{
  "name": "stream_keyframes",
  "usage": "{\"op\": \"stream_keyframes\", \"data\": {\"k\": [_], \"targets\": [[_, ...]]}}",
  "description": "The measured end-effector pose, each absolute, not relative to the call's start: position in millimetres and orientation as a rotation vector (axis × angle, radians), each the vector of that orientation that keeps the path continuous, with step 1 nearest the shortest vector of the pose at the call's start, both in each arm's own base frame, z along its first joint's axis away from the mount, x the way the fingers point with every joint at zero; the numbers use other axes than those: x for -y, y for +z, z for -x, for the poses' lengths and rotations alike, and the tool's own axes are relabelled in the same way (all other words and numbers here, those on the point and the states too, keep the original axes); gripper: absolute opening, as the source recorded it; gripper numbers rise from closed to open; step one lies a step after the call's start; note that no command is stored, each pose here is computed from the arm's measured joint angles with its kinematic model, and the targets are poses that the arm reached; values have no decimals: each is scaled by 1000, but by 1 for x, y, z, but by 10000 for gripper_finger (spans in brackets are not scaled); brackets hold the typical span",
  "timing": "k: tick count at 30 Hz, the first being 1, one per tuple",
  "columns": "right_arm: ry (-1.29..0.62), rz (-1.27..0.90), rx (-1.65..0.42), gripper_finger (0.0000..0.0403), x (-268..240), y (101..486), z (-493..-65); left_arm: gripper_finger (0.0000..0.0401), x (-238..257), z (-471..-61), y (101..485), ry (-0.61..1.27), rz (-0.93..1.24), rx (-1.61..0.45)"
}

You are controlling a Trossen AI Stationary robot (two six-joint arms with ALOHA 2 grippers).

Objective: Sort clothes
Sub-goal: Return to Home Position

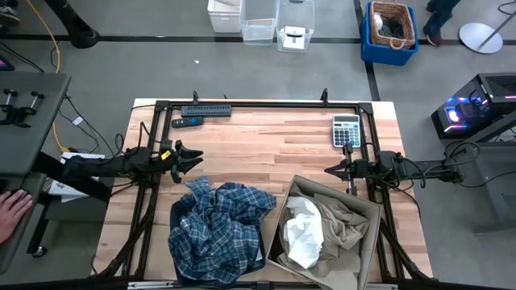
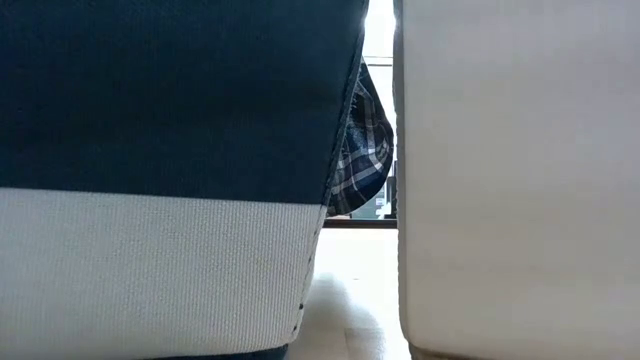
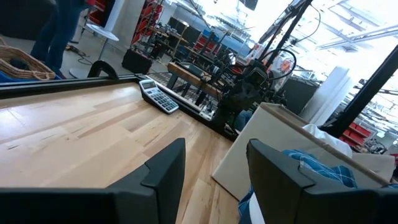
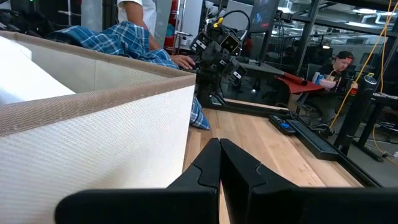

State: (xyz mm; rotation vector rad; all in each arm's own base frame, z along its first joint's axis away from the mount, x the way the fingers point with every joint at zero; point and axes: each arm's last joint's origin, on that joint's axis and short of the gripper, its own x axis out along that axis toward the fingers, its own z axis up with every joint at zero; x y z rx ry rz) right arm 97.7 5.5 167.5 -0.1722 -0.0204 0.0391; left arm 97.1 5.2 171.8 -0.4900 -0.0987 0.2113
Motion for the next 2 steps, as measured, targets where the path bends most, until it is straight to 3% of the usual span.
{"op": "stream_keyframes", "data": {"k": [2], "targets": [[39, 172, 20, 0, -6, 167, -98, 160, -5, -97, 172, 211, 490, 99]]}}
